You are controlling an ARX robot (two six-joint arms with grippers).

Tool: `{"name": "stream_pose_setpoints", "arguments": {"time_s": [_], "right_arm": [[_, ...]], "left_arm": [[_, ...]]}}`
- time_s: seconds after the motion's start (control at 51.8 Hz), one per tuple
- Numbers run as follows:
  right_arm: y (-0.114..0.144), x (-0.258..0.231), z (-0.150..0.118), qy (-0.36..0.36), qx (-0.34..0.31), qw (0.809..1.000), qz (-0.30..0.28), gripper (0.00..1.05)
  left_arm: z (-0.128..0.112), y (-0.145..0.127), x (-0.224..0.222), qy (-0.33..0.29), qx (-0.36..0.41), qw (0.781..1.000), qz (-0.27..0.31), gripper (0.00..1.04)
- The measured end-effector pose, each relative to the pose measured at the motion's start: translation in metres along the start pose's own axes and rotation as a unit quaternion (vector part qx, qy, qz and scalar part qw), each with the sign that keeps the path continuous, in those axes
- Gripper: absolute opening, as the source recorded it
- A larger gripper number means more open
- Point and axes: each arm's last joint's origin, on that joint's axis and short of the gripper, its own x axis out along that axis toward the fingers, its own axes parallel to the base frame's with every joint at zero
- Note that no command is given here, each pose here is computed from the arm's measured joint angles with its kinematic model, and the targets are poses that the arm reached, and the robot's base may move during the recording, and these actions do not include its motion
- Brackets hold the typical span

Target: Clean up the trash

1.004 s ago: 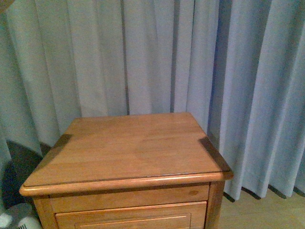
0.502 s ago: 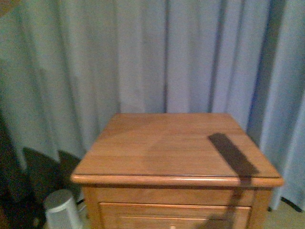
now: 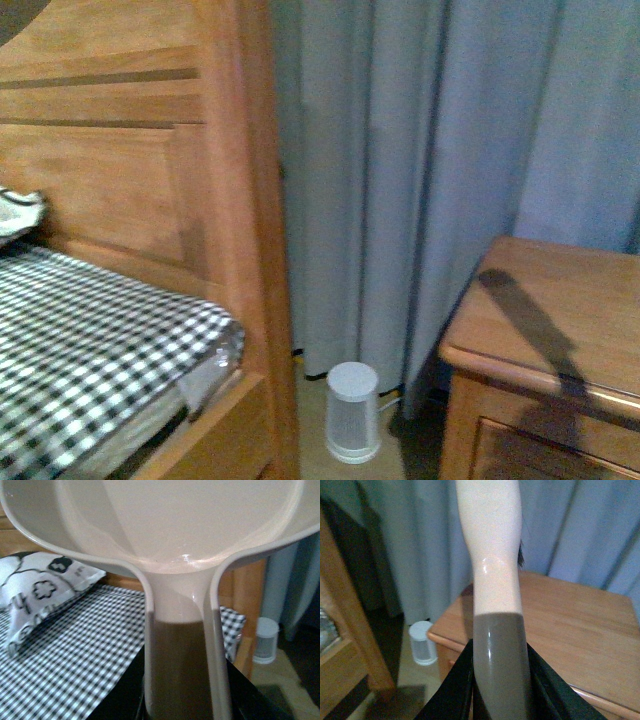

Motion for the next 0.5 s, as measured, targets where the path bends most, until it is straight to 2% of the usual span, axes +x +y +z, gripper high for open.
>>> {"name": "stream_pose_setpoints", "arguments": {"time_s": [0.502], "right_arm": [[-0.0002, 0.0001, -0.0001, 0.000, 0.000, 1.000, -0.001, 0.22]], "left_arm": [[-0.0003, 0.0000, 0.0002, 0.001, 0.000, 1.000, 0.000, 0.26]]}}
